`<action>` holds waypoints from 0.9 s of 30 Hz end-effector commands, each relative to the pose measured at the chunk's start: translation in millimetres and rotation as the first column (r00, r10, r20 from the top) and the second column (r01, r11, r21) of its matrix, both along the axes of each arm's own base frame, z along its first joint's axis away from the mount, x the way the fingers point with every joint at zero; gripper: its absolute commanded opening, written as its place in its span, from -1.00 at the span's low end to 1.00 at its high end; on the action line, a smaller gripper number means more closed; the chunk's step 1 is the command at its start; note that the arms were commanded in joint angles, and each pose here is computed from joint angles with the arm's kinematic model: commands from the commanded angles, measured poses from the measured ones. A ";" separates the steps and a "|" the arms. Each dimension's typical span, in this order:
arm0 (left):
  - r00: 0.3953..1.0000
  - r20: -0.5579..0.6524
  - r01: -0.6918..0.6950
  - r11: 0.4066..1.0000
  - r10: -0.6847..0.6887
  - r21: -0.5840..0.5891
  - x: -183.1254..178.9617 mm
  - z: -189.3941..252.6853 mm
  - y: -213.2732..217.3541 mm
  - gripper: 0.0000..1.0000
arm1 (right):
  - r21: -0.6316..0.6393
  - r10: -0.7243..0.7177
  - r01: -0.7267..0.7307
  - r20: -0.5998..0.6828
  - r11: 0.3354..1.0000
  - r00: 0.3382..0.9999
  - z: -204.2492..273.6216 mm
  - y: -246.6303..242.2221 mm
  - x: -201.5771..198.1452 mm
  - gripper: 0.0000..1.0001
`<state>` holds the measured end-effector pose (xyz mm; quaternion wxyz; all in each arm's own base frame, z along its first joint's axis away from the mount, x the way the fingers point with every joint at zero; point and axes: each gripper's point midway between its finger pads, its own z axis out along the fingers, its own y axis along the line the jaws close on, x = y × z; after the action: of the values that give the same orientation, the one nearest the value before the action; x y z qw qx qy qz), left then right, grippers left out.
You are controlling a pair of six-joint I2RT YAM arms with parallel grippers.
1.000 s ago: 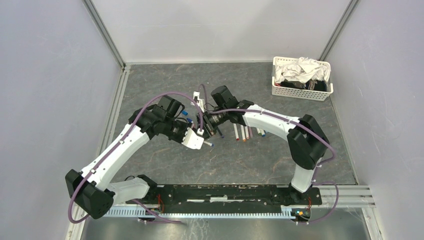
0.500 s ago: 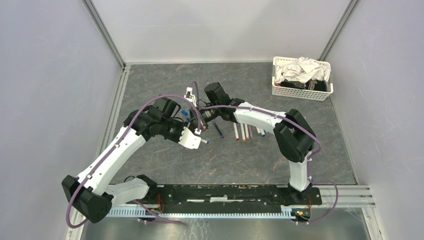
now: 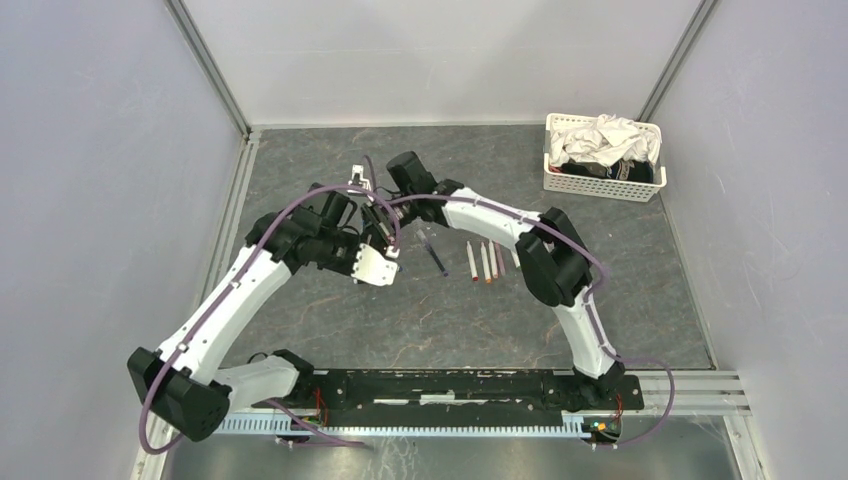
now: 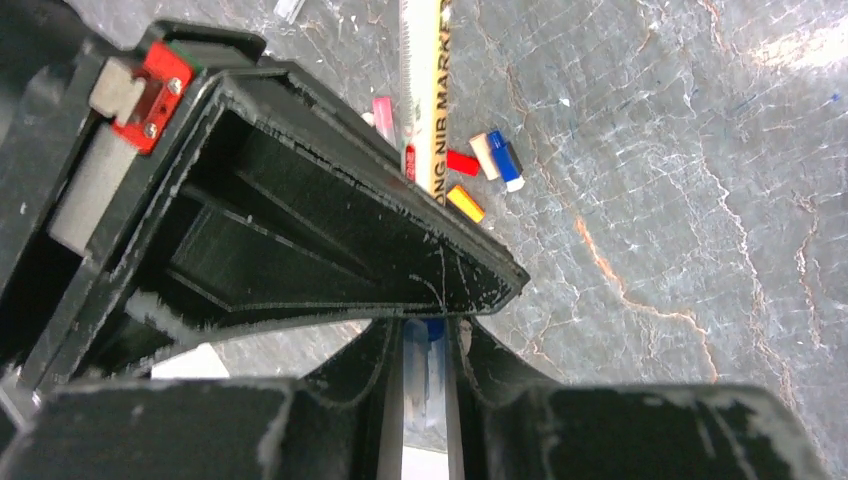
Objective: Open the pen caps
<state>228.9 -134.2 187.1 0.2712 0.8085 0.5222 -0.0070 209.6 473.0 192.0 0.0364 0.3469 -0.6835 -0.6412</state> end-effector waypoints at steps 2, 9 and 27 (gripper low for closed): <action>0.981 0.185 0.068 0.997 -0.058 -0.045 56.2 40.6 33.8 -0.95 | -0.429 0.002 0.122 0.278 0.895 0.961 -116.6 -101.3 -44.5 -1.00; 0.948 0.278 0.157 0.988 -0.152 0.006 66.5 46.9 31.1 -0.95 | -0.299 -0.216 0.289 0.254 0.910 0.943 -100.2 -162.8 -76.8 -1.00; 0.972 -0.033 0.223 0.957 -0.233 -0.183 -38.5 4.1 -59.0 0.65 | 0.065 -0.198 0.187 0.295 0.980 0.935 15.3 -53.2 -36.0 -1.00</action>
<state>196.5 -184.4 191.2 0.3112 0.8527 0.4119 -0.0800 169.3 401.2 184.1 -0.1231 0.3656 -0.7298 -0.5644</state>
